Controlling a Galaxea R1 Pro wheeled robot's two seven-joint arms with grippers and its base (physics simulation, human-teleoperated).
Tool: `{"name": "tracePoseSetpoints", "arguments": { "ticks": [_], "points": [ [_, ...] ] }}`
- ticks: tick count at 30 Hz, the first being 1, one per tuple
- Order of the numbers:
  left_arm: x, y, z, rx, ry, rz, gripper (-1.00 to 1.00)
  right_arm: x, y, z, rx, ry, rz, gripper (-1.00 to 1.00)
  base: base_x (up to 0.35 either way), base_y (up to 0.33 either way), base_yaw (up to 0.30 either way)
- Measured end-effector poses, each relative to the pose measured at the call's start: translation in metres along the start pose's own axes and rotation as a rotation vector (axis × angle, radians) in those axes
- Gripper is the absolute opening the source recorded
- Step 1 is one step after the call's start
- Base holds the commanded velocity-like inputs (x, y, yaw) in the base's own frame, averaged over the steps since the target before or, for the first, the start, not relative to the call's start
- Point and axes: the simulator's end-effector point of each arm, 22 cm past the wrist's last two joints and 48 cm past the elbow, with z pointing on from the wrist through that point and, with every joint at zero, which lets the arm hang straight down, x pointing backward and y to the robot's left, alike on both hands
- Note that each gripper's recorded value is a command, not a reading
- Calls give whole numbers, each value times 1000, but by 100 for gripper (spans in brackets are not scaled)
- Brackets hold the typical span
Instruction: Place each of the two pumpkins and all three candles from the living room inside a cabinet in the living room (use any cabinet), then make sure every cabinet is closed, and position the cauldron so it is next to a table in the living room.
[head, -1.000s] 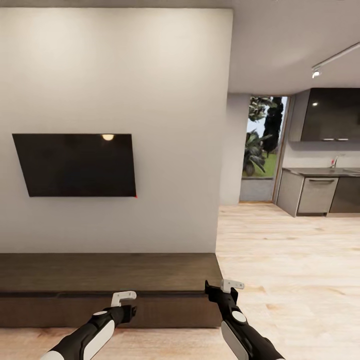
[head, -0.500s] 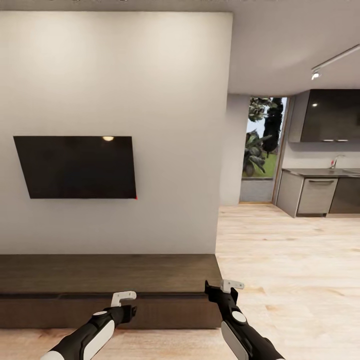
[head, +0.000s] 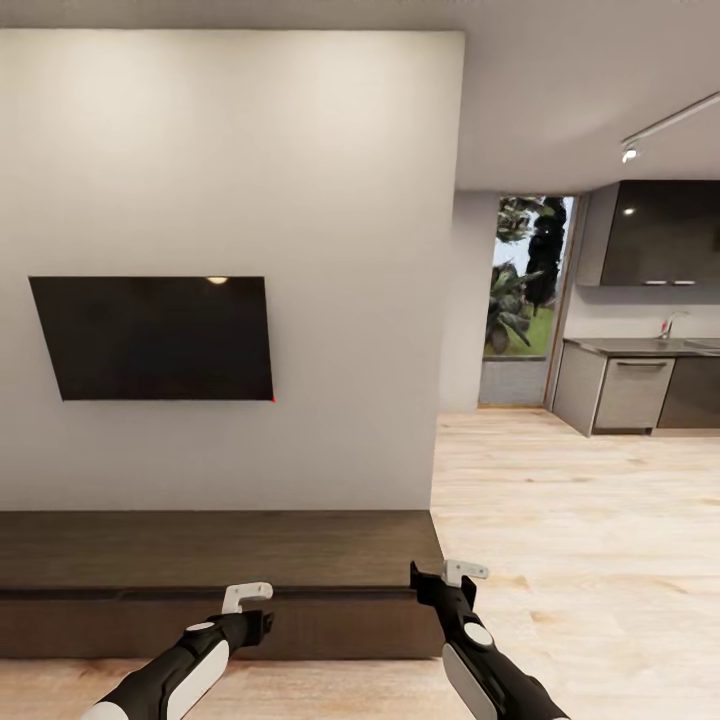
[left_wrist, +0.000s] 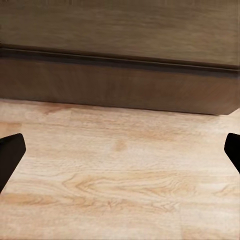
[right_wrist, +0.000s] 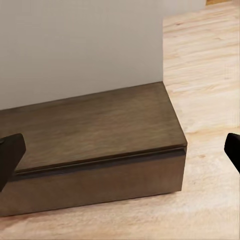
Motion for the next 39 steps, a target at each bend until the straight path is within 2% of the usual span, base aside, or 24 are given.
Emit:
{"name": "tracePoseSetpoints", "arguments": {
  "ticks": [6,10,16,21,27,31,35,39],
  "points": [
    [5,9,-3,-21,14,1,100,15,-15,-4,39,43,-1,100,0,0,0],
    [36,34,-2,-84,77,-2,100,37,-38,-8,93,97,12,100,0,0,0],
    [63,70,-6,-164,109,-7,100,62,-76,-18,170,163,25,100,0,0,0],
    [70,90,-12,-207,92,-6,100,86,-106,-30,232,223,32,100,0,0,0],
    [77,91,-17,-183,74,3,100,127,-137,-54,297,324,18,100,0,0,0],
    [112,112,-27,-216,94,9,100,162,-156,-79,339,408,-3,100,0,0,0],
    [160,123,-43,-234,129,17,100,175,-165,-92,359,447,-13,100,0,0,0],
    [178,126,-52,-239,136,21,100,183,-170,-102,370,471,-20,100,0,0,0]
  ]
}}
